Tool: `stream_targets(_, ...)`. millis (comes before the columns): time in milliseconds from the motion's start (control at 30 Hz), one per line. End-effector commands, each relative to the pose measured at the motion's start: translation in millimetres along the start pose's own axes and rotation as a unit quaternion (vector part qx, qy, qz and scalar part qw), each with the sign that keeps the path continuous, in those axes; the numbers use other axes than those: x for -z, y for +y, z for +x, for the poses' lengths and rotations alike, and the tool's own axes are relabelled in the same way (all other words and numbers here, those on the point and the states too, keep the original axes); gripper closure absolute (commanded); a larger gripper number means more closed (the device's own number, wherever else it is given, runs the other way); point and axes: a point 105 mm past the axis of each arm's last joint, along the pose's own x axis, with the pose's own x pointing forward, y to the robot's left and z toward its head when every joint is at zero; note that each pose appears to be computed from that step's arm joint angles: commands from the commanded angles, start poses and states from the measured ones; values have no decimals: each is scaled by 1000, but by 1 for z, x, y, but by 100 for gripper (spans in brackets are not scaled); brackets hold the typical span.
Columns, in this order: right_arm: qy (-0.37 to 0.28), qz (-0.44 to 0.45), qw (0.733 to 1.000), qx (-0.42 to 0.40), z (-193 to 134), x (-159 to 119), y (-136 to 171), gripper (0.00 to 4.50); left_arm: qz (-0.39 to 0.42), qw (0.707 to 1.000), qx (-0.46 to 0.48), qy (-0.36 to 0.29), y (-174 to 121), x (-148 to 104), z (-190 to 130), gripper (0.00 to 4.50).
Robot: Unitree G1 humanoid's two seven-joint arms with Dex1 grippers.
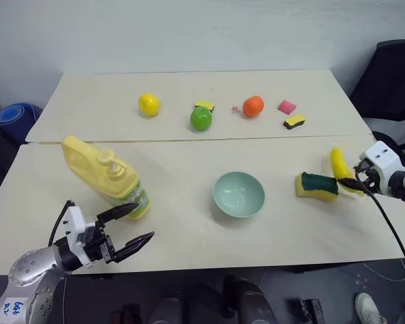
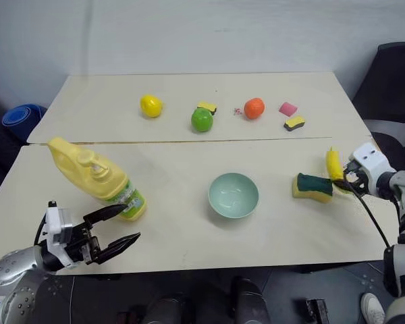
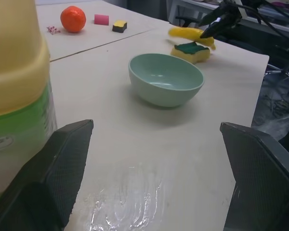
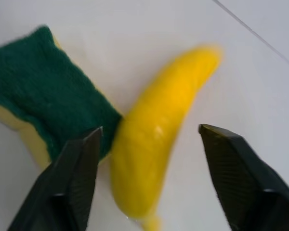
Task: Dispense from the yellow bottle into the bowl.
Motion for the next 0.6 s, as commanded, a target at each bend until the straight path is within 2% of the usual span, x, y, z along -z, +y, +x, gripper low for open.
stream_targets(33, -129, -50, 990, -38, -34, -42, -2, 1, 17, 999, -25, 17, 10, 1, -20, 0)
stream_targets(67, -136, -62, 987, -65, -37, -43, 7, 1, 16, 999, -28, 20, 12, 2, -22, 0)
stream_targets(167, -182, -25, 969, -166, -42, -63, 50, 1, 23, 999, -35, 30, 15, 6, -30, 0)
stream_targets(300, -190, -75, 924, -324, -46, -81, 166, 1, 23, 998, -34, 37, 17, 9, -38, 0)
stream_targets(467, -196, -74, 921, -329, -25, -94, 239, 1, 21, 999, -10, 37, 13, 6, -36, 0)
stream_targets(600, -175, -81, 934, -302, 4, -99, 250, 1, 19, 999, -1, 37, 12, 5, -33, 0)
